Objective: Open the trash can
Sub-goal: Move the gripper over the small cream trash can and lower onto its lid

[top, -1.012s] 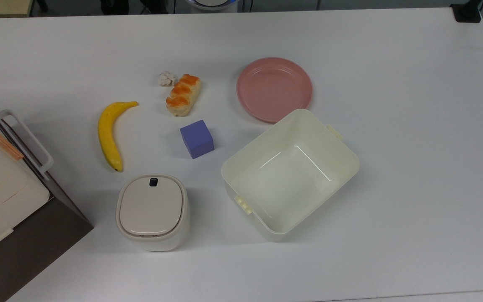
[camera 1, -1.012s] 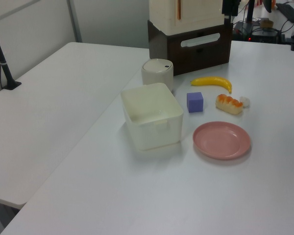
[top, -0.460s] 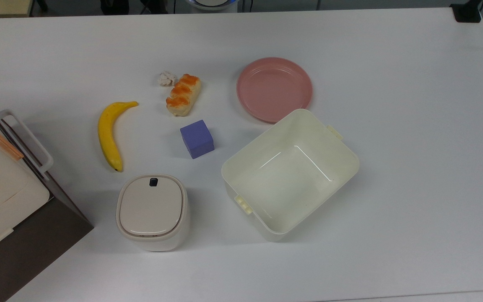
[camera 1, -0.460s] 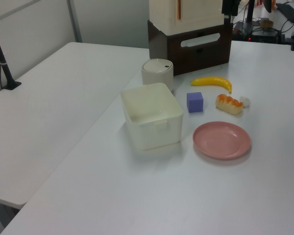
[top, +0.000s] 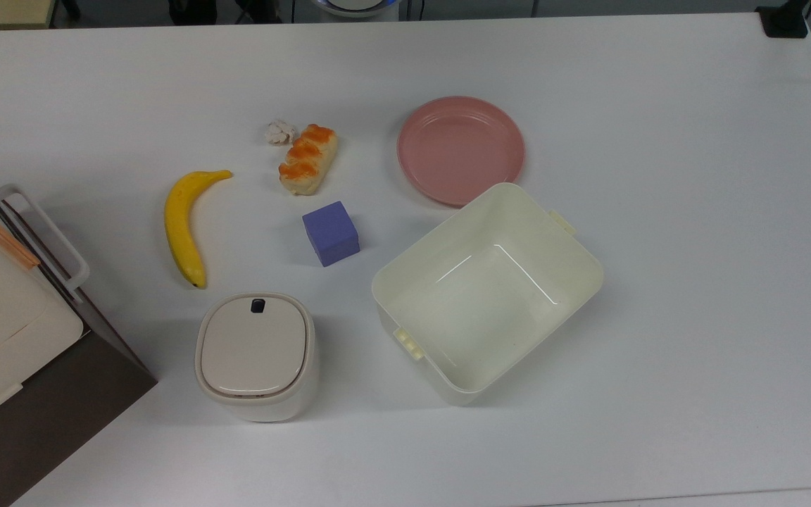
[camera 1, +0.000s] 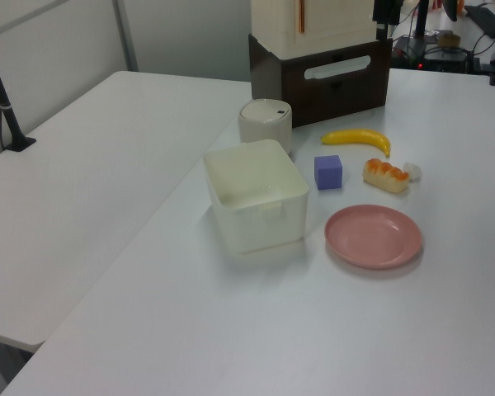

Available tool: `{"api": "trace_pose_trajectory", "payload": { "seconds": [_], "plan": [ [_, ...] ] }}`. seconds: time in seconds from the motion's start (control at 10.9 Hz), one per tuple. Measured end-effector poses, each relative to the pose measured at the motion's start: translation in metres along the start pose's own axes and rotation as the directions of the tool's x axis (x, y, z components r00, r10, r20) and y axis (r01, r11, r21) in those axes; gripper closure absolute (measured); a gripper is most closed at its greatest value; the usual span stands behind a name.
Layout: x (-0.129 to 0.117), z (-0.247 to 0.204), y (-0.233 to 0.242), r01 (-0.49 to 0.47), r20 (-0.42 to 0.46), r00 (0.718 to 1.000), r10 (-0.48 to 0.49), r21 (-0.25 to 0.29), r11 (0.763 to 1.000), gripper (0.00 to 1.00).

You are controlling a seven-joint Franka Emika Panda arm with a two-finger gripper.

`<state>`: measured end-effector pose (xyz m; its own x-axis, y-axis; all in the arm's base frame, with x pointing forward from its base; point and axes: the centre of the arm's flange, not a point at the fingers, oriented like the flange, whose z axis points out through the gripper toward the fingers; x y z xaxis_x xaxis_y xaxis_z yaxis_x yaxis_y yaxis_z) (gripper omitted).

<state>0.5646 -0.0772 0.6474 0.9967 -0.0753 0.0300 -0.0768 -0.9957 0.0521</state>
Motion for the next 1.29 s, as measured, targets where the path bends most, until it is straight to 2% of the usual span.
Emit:
{"api": "trace_pose_trajectory", "payload": {
  "seconds": [0.18, 0.55, 0.74, 0.92, 1.1, 1.2, 1.29],
  "plan": [
    [0.006, -0.005, 0.000, 0.000, -0.059, 0.998, 0.000, -0.003, 1.000, 0.00],
    [0.008, -0.007, 0.001, 0.000, -0.077, 0.997, 0.000, -0.004, 1.000, 0.04],
    [0.011, -0.007, 0.001, 0.000, -0.096, 0.995, 0.000, -0.006, 1.000, 0.29],
    [0.013, 0.000, 0.000, 0.001, -0.084, 0.996, -0.001, -0.006, 1.000, 0.63],
    [0.016, 0.015, -0.001, 0.002, -0.060, 0.998, -0.003, -0.005, 1.000, 0.93],
    [0.021, 0.026, -0.002, 0.004, -0.053, 0.999, -0.004, -0.006, 1.000, 0.99],
    [0.036, 0.048, -0.003, 0.007, -0.059, 0.998, -0.008, -0.010, 1.000, 0.99]
  ]
}}
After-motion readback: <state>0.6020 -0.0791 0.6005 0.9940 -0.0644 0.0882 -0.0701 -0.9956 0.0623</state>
